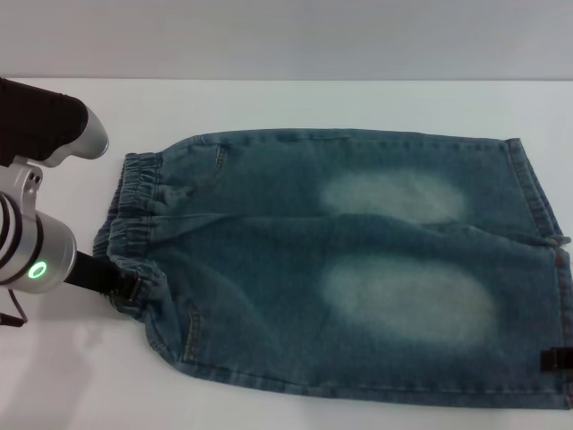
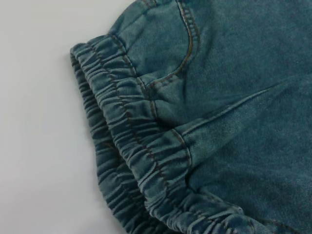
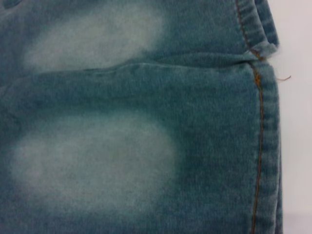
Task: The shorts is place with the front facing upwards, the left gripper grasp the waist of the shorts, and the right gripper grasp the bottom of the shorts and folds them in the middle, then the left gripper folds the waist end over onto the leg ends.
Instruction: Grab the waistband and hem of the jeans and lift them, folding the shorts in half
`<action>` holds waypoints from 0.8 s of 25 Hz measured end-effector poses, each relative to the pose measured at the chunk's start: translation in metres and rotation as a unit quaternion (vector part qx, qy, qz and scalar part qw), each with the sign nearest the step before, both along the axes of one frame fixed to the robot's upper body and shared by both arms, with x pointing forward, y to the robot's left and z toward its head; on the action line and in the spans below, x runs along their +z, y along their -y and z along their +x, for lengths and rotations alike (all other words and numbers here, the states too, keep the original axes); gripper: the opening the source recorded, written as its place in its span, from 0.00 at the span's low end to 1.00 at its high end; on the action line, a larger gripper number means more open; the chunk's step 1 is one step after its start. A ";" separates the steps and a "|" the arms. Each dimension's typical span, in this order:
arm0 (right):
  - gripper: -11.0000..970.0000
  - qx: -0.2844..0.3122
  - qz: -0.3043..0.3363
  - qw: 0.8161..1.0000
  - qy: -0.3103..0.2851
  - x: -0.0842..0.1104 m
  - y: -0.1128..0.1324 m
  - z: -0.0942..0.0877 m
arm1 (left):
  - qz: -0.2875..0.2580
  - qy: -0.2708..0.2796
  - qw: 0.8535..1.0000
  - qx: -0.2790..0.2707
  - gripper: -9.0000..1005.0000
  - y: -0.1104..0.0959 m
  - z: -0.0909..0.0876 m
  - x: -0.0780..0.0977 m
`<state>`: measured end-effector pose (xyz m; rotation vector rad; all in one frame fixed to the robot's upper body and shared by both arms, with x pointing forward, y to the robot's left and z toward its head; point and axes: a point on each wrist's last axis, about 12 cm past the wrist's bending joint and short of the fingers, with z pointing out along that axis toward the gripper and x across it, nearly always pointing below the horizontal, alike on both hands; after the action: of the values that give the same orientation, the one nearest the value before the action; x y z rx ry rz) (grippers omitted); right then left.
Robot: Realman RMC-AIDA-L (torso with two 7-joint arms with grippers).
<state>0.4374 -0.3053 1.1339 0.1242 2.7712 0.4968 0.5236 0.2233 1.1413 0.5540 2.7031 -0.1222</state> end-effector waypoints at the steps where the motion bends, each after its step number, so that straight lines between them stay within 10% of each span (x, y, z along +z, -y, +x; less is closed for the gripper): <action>1: 0.85 -0.001 0.001 1.000 -0.002 -0.001 0.000 0.000 | 0.000 0.000 1.000 0.000 0.07 0.000 0.000 0.000; 20: 0.84 0.001 0.001 1.000 -0.017 -0.015 -0.001 0.001 | 0.001 -0.001 1.000 -0.001 0.07 0.000 0.000 -0.001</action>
<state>0.4385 -0.3038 1.1193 0.1322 2.8036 0.5037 0.5236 0.2236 1.1407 0.5589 2.7046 -0.1195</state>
